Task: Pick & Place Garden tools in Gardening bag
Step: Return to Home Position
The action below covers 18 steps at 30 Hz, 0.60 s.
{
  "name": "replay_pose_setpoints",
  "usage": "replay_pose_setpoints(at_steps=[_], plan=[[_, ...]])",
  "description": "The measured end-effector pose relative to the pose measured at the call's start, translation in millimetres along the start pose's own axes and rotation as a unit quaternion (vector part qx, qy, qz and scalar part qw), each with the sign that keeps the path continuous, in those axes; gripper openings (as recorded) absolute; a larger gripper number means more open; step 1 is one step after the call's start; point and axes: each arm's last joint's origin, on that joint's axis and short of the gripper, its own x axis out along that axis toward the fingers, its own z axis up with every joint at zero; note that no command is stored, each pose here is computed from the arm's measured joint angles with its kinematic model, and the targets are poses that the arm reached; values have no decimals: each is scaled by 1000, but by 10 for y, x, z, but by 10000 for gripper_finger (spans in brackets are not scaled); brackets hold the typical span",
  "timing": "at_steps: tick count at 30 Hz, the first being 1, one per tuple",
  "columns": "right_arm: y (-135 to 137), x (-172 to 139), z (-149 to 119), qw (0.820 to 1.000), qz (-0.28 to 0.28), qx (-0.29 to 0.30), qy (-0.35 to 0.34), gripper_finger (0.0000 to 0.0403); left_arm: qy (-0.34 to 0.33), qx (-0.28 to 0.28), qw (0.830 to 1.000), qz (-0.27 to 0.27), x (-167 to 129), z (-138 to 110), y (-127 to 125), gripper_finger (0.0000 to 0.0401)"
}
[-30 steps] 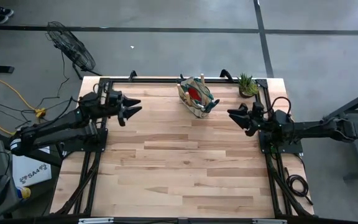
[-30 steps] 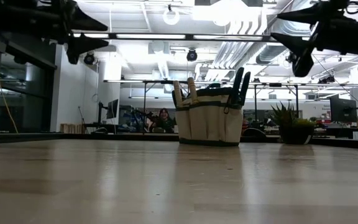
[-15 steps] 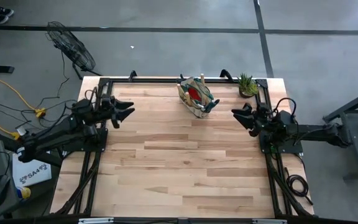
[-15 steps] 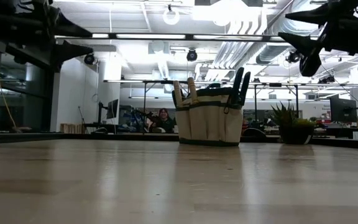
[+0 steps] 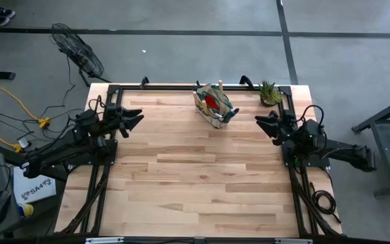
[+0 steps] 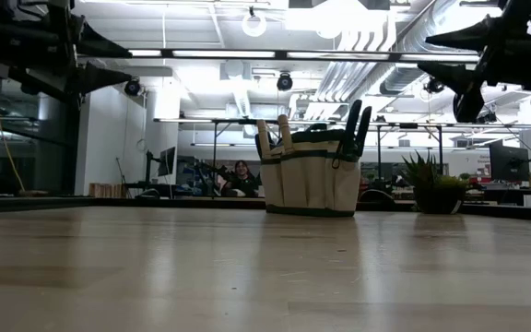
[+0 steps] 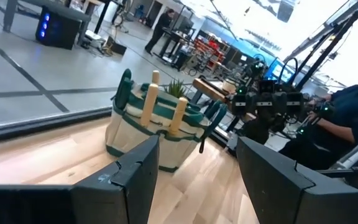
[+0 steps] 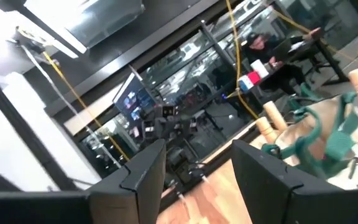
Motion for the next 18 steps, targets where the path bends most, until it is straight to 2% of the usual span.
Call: replay_pose_setpoints(at_steps=[4,8,18], plan=[[-28,-2,18,1000,-12,6,-8,175,-7,-21,1000,-7,56,-146,81,212],[-41,-3,7,1000,1,18,13,175,-17,-34,999,-21,100,-299,164,212],[-43,-3,7,1000,0,25,13,175,-10,-23,1000,-15,105,-341,189,212]])
